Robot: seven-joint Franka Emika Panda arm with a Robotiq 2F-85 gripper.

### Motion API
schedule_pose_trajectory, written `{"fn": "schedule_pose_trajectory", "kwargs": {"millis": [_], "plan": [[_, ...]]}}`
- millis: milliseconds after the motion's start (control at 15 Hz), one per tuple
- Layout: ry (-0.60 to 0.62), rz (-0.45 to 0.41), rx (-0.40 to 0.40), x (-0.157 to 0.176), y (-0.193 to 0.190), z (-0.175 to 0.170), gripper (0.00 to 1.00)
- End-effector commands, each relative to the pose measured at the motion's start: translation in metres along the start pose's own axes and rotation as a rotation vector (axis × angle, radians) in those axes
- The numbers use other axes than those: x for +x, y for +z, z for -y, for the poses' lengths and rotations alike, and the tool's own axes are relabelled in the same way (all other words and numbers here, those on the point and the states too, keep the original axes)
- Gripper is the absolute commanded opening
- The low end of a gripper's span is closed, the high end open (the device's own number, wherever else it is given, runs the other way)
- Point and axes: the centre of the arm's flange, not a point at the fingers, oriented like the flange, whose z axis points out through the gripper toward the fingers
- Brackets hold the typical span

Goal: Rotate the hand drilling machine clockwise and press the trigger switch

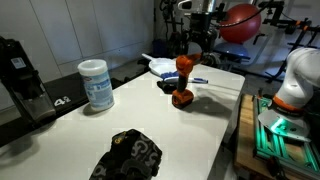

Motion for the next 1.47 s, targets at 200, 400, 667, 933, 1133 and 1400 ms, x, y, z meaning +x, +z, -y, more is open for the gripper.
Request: {"fn": "schedule_pose_trajectory", "kwargs": {"millis": [200,400,667,933,1133,1400], "plan": [[0.077,-0.012,-0.029,0.009,0.027,-0.004,0.71],[0.191,-0.025,-0.036,0.010,0.027,-0.005,0.47],[0.402,-0.045,-0.073,0.014,0.020,-0.002,0.33],[0.626,-0.034,-0.085,0.020,0.021,0.000,0.33],[0.792,-0.032,-0.084,0.026,0.021,0.003,0.33],[1.002,-0.030,-0.079,0.033,0.020,0.003,0.33]]}}
